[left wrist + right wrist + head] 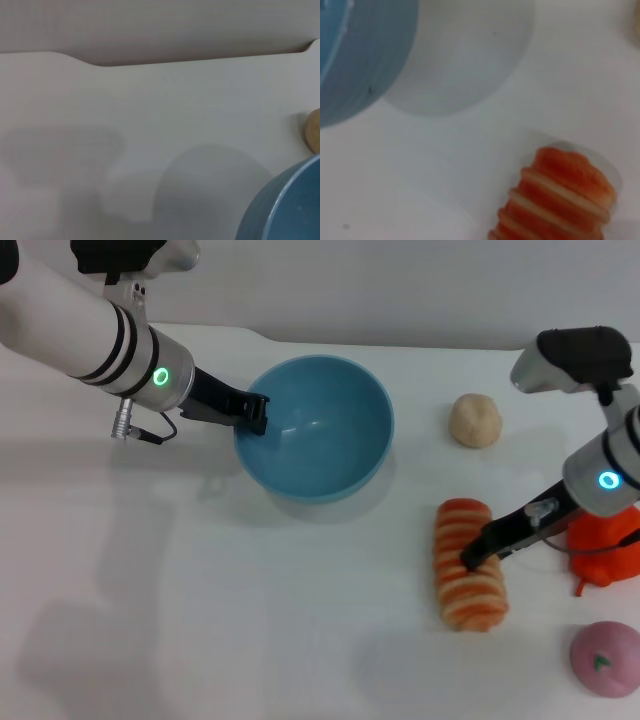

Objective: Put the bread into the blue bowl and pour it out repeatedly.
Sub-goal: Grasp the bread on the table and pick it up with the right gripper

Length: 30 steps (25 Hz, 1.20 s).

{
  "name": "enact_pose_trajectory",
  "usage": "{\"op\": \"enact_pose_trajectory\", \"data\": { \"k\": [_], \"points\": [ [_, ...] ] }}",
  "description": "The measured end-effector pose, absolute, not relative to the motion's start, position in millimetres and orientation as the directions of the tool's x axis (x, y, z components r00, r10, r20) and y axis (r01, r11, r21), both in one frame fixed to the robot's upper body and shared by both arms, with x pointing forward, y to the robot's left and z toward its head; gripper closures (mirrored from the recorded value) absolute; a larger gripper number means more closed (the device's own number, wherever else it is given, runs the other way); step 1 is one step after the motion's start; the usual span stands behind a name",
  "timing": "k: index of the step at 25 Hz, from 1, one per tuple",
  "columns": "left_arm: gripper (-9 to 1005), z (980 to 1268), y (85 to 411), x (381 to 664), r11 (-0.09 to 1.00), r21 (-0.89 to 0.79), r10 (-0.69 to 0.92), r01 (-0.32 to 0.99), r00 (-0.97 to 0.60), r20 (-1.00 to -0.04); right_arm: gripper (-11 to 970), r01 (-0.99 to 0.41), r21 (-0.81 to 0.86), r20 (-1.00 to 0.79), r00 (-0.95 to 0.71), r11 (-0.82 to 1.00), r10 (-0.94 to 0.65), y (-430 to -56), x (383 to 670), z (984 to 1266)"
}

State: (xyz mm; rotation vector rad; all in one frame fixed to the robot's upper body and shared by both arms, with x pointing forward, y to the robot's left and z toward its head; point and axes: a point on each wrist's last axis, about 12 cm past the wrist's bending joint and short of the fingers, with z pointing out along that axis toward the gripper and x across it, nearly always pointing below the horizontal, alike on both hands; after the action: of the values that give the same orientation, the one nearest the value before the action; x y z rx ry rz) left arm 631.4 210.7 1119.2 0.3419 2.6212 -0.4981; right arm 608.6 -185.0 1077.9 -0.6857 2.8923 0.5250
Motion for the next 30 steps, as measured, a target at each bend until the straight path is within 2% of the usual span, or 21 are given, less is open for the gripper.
{"op": "enact_pose_trajectory", "data": {
  "k": [8,14,30],
  "points": [
    [996,1120,210,632,0.904,-0.287,0.155,0.317,-0.868,-0.471,623,-0.457,0.297,-0.219,-0.887,0.838,-0.406,-178,606,1066],
    [996,1120,211,632,0.904,-0.285,0.156,0.319,-0.867,-0.473,640,-0.514,0.26,-0.241,-0.854,0.817,-0.461,-179,606,1064],
    [997,1119,209,630,0.903,-0.275,0.182,0.33,-0.873,-0.452,728,-0.521,0.31,-0.412,-0.828,0.795,-0.381,-214,611,1094]
  ]
}}
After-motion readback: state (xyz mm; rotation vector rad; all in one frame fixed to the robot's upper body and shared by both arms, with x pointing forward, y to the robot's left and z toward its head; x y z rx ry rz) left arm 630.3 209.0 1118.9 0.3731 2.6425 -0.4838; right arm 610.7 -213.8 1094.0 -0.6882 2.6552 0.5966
